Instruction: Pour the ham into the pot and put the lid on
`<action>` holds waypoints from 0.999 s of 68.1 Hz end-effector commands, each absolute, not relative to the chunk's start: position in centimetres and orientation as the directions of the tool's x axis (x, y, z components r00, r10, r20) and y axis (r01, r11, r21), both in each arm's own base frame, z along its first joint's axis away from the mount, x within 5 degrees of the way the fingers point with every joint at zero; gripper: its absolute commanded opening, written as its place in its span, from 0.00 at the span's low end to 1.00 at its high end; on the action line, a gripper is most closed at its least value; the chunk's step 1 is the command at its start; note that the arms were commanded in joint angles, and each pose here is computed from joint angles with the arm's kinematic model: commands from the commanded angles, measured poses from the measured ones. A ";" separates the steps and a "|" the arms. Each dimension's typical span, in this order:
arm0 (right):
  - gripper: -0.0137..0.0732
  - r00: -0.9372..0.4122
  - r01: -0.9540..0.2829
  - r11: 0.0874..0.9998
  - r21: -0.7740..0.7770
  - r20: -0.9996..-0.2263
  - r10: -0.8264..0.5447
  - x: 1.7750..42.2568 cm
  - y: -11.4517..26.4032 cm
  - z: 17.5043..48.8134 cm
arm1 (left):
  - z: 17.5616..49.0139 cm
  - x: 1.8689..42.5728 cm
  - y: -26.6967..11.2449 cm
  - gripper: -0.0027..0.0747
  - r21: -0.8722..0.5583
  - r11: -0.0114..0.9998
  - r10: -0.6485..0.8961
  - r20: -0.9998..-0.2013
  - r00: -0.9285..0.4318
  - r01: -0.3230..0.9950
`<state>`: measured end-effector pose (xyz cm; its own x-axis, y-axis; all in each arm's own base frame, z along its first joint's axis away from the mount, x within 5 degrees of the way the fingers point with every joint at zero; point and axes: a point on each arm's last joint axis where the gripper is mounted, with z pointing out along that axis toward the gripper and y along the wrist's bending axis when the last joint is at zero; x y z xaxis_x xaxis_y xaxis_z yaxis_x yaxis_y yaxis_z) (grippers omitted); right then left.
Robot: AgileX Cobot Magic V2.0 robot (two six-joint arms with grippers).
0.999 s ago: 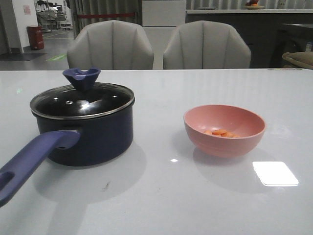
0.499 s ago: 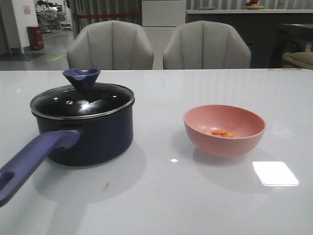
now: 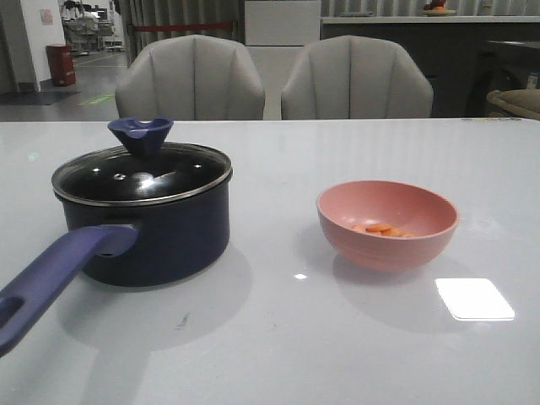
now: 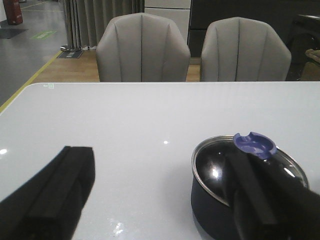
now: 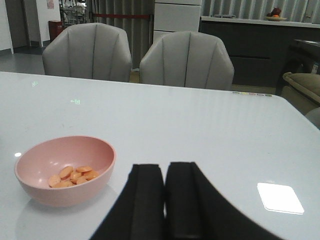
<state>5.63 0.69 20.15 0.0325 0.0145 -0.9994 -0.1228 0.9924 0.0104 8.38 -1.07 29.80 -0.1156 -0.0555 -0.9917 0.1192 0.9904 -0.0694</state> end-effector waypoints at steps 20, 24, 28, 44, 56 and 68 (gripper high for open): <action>0.35 0.143 -0.117 0.993 -0.006 -0.990 0.010 5.4 0.6 21.2 | 36.2 14.5 -1.9 0.87 -0.083 0.991 -0.042 -0.934 -0.354 0.101; 0.35 0.143 -0.117 0.993 -0.006 -0.990 0.010 5.4 0.6 21.2 | 36.8 16.1 -2.1 0.87 -0.081 0.992 -0.035 -0.913 -0.407 0.097; 0.35 0.143 -0.117 0.993 -0.006 -0.990 0.010 5.4 0.6 21.2 | 37.2 17.6 -2.3 0.87 -0.079 0.992 -0.028 -0.889 -0.457 0.093; 0.35 0.143 -0.117 0.993 -0.006 -0.990 0.010 5.4 0.6 21.2 | 37.5 23.7 -4.7 0.87 -0.082 0.986 0.023 -0.796 -0.605 0.144; 0.35 0.143 -0.117 0.993 -0.006 -0.990 0.010 5.4 0.6 21.2 | 36.9 26.9 -8.5 0.87 -0.080 0.965 0.103 -0.766 -0.635 0.252; 0.35 0.143 -0.117 0.993 -0.006 -0.990 0.010 5.4 0.6 21.2 | 35.8 30.1 -12.2 0.87 -0.064 0.954 0.164 -0.703 -0.692 0.292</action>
<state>5.63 0.69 20.15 0.0325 0.0145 -0.9994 -0.1228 0.9924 0.0104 29.04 -10.70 33.99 -0.7331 0.1736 -0.6576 0.2827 0.9572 -0.0624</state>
